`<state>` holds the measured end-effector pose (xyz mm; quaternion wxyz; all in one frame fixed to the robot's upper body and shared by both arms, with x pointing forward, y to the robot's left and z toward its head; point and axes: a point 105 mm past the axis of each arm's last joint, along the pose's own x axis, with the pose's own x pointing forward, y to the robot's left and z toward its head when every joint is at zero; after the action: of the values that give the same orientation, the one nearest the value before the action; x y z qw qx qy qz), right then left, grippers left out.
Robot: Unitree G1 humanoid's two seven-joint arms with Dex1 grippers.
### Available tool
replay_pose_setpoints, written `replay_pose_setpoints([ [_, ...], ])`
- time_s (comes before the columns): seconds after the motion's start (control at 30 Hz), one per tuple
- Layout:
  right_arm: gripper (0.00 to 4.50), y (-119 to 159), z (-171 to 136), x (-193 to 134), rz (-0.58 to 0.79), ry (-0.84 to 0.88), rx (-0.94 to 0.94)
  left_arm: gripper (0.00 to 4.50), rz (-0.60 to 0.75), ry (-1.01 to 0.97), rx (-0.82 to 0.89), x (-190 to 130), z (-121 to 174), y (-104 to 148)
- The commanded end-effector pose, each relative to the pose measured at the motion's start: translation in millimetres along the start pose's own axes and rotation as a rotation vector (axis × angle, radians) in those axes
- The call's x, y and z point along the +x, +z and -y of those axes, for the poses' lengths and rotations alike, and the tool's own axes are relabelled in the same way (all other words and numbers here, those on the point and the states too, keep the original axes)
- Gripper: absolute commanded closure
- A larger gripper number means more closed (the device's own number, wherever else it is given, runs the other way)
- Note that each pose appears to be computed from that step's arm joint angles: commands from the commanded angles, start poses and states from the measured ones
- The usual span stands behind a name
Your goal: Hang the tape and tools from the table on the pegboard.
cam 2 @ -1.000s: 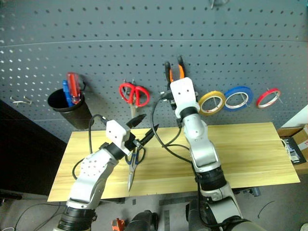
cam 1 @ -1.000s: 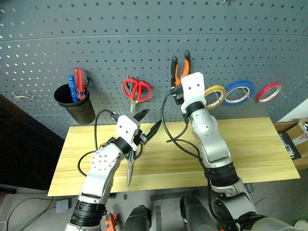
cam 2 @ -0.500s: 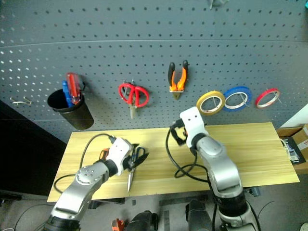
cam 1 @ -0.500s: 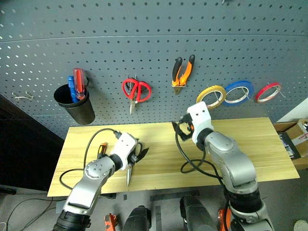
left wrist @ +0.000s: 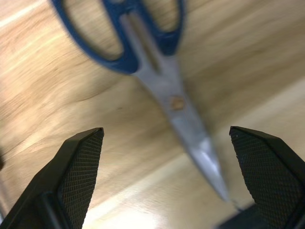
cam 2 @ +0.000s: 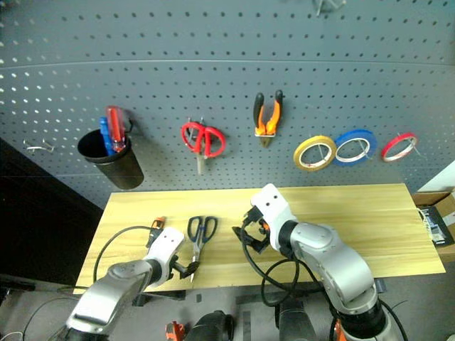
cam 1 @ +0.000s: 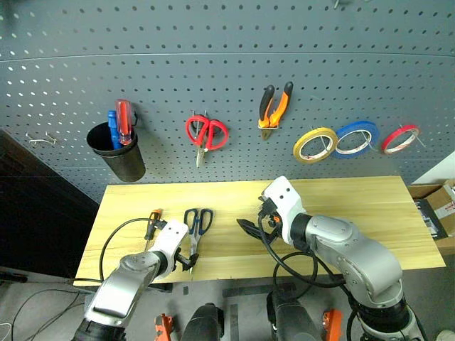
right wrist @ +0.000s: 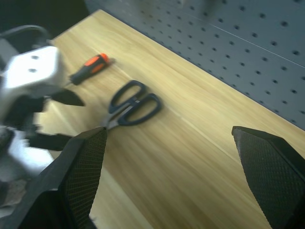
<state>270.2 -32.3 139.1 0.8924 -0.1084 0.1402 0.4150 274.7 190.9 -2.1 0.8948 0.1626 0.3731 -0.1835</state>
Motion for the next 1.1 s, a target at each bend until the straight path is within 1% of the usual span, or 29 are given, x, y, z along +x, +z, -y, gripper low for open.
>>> replay_pose_setpoints([
  [0.03, 0.0, 11, -7, -4, 0.038, 0.021, -0.029, 0.01, -0.021, 0.02, 0.001, 12, 1, 4],
  [0.13, 0.0, 12, -10, -6, 0.037, 0.032, -0.034, 0.01, -0.044, 0.018, -0.029, 21, 3, 7],
  [0.4, 0.0, 10, -13, -12, 0.02, 0.056, -0.039, 0.01, -0.148, -0.012, -0.172, 30, 15, -3],
  [0.47, 0.0, 10, -15, -13, 0.015, 0.068, -0.036, 0.01, -0.159, -0.021, -0.187, 31, 19, -2],
  [0.6, 0.0, 9, -25, -18, 0.018, 0.144, -0.004, 0.01, -0.178, -0.031, -0.195, 34, 26, -3],
  [0.7, 0.0, 8, -24, -19, 0.014, 0.15, 0.005, 0.01, -0.181, -0.042, -0.208, 36, 30, -2],
  [0.73, 0.0, 8, -24, -19, 0.014, 0.15, 0.009, 0.4, -0.179, -0.041, -0.207, 37, 30, -1],
  [0.77, 0.0, 9, -23, -19, 0.016, 0.15, 0.014, 0.61, -0.174, -0.041, -0.209, 37, 30, 0],
  [0.87, 0.0, 8, -22, -21, 0.02, 0.152, 0.037, 1.45, -0.164, -0.037, -0.205, 39, 28, 1],
  [1.1, 0.0, 1, -17, -25, -0.001, 0.136, 0.059, 3.62, -0.14, -0.056, -0.19, 42, 25, 0],
])
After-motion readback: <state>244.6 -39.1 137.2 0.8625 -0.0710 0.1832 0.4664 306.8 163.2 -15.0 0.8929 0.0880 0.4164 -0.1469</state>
